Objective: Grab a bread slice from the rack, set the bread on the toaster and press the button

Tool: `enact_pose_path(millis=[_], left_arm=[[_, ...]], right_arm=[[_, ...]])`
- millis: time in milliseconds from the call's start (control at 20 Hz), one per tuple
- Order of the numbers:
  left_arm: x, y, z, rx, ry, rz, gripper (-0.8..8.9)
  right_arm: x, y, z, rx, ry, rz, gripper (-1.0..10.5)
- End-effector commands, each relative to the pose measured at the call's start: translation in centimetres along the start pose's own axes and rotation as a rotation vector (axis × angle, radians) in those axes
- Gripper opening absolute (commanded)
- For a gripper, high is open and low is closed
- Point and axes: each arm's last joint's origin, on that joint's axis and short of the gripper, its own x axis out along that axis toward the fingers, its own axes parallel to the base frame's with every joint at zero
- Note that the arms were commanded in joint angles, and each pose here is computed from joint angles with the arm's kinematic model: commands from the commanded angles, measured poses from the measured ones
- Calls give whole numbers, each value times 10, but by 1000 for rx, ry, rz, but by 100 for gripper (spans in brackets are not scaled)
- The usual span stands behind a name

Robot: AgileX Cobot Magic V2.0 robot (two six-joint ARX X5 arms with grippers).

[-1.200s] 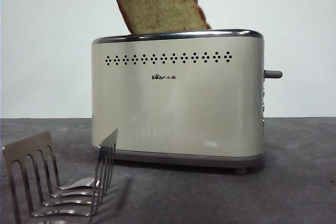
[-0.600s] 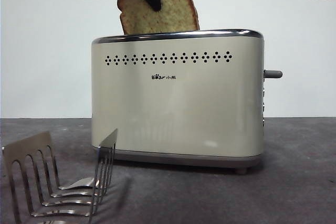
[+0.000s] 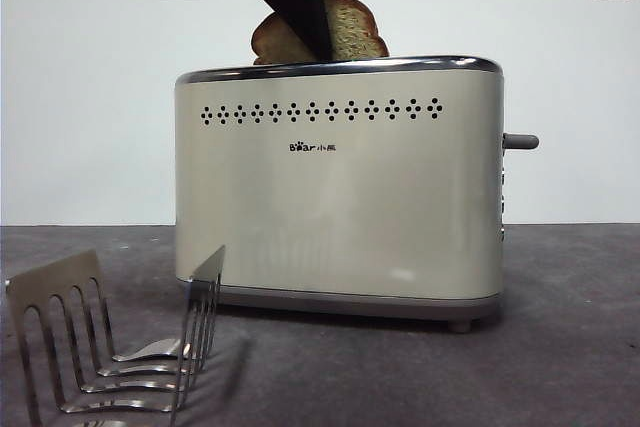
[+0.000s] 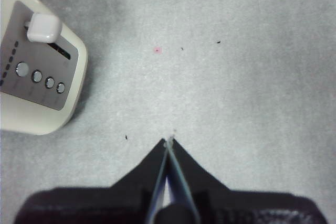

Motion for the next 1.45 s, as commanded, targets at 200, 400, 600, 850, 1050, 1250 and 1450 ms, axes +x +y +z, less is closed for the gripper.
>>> enact_pose_path(millis=[200, 400, 600, 850, 1050, 1250, 1450], left_arm=[[7, -4, 5, -22, -41, -59, -9], [12, -4, 11, -37, -61, -68, -9], [20, -4, 11, -52, -52, -94, 0], [15, -3, 11, -95, -59, -70, 147], [3, -3, 12, -95, -76, -29, 290], [-28, -8, 11, -124, -102, 36, 288], [-81, -24, 7, -266, -159, 137, 283]], right_arm=[[-1, 0, 1, -7, -11, -1, 1], [-1, 0, 1, -7, -10, -4, 1], [-1, 0, 1, -7, -8, -4, 1], [-1, 0, 1, -7, -10, -4, 1], [-1, 0, 1, -7, -8, -4, 1], [-1, 0, 2, -9, -17, 3, 1], [7, 5, 14, -6, -51, 141, -1]])
